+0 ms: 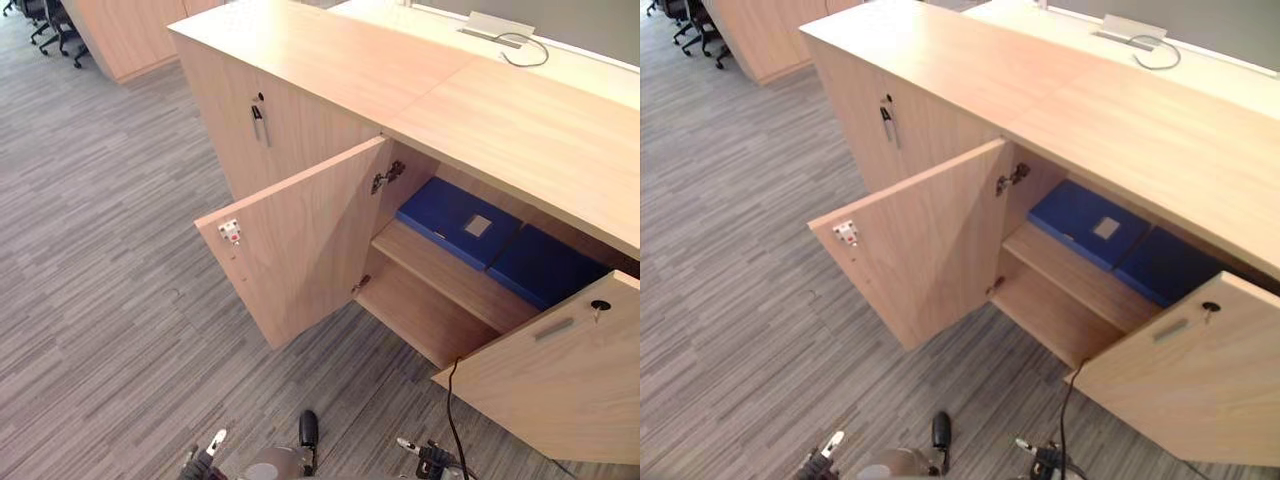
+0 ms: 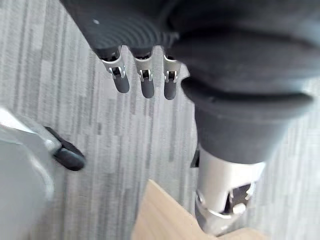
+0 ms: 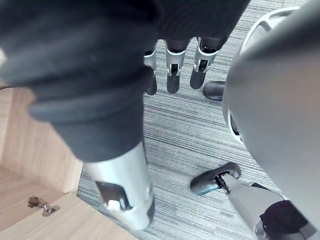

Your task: Walk over to the cabinet, pick up the folder, carry it to the office cabinet, place the folder inside the office cabinet, then close the office cabinet door

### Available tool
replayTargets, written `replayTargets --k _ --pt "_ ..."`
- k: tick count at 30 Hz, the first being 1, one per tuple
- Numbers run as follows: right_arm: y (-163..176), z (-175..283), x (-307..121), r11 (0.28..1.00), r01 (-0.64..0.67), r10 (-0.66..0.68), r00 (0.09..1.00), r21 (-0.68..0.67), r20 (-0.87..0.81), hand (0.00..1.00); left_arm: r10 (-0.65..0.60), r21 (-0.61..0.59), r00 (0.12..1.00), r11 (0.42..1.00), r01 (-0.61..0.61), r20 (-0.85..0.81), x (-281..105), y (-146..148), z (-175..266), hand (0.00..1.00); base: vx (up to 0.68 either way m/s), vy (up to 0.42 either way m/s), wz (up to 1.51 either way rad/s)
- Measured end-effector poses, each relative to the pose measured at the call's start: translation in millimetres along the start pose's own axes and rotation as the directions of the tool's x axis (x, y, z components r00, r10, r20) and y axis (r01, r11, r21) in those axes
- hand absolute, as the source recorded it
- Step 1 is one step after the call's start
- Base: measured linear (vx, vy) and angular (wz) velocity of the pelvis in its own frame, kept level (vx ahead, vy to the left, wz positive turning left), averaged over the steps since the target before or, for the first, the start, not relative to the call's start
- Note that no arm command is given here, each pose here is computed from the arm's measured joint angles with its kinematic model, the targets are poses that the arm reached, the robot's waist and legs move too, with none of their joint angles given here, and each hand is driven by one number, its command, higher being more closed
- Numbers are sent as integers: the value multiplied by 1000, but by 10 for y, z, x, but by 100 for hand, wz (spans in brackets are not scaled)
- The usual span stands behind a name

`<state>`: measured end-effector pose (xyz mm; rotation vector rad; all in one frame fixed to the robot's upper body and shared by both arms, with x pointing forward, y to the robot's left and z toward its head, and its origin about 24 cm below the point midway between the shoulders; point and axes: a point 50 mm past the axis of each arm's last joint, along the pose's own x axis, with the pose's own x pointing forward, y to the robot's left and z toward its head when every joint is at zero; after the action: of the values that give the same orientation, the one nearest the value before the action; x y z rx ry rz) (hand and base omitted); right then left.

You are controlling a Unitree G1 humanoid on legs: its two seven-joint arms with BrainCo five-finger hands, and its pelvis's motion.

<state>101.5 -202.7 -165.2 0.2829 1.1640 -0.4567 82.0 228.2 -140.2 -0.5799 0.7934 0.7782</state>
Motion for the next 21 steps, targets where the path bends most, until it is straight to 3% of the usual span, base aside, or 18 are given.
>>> replayTargets --k 3,6,8,13,17,18,21 --pt "-50 -32 -10 1000 9 -9 1000 2 4 0 20 23 987 999 -24 158 26 -6 400 0 -9 -18 -14" --pt "-92 -69 -21 1000 9 -9 1000 3 4 0 18 177 956 981 -73 292 57 8 814 0 13 -33 -33" --pt "-106 -76 -24 1000 8 -8 1000 2 6 0 0 299 926 946 -122 378 84 -27 1144 0 31 -60 -37" --pt "-140 -70 -25 1000 3 -3 1000 18 9 0 -58 429 839 877 -215 541 82 -217 1927 0 53 -51 -44" --pt "-257 -76 -33 999 19 -19 1000 32 10 0 -201 637 769 701 -320 607 15 -577 2466 0 83 -41 -34" --pt "-287 -69 -34 999 21 -21 1000 32 12 0 -260 706 764 625 -333 590 13 -732 2529 0 63 -35 -30" --pt "-346 -106 -43 997 33 -33 999 65 5 0 -222 739 807 580 -343 548 99 -668 2500 0 33 -37 -28"
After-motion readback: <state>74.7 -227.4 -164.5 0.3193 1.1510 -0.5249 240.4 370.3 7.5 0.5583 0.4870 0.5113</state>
